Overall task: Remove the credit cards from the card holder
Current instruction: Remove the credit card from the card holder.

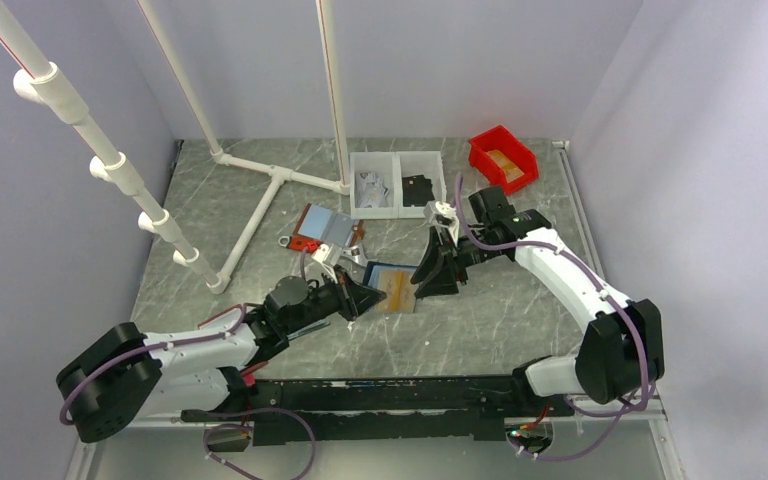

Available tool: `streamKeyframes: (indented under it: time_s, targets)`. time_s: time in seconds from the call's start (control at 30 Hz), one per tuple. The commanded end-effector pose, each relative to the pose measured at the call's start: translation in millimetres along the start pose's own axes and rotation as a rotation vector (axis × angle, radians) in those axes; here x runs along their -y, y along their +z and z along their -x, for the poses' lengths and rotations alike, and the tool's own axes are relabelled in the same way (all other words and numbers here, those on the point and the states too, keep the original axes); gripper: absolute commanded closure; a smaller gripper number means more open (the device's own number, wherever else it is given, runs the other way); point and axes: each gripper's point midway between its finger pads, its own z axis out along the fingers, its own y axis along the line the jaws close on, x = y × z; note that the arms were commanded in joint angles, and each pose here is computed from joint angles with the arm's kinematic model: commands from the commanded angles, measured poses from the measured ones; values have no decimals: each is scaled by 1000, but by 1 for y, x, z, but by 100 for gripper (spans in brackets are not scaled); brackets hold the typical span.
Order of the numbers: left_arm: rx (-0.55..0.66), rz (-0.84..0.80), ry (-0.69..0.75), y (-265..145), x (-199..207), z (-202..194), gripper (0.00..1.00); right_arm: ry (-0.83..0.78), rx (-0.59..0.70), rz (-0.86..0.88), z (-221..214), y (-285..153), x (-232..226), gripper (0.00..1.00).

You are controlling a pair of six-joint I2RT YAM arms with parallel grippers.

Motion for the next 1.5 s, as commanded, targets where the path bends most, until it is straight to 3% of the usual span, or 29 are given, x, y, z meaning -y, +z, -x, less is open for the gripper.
streamKeyframes:
  time_s: [0.0, 1.1, 1.47]
  targets:
    - [136, -88, 65, 13, 32, 38, 100, -59, 69, 42, 15, 0, -9, 54]
    - [218, -112, 128, 18, 27, 37, 100, 49, 101, 48, 1, -1, 9, 52]
    - [253, -134, 77, 17, 26, 37, 100, 123, 91, 40, -4, 3, 21, 55]
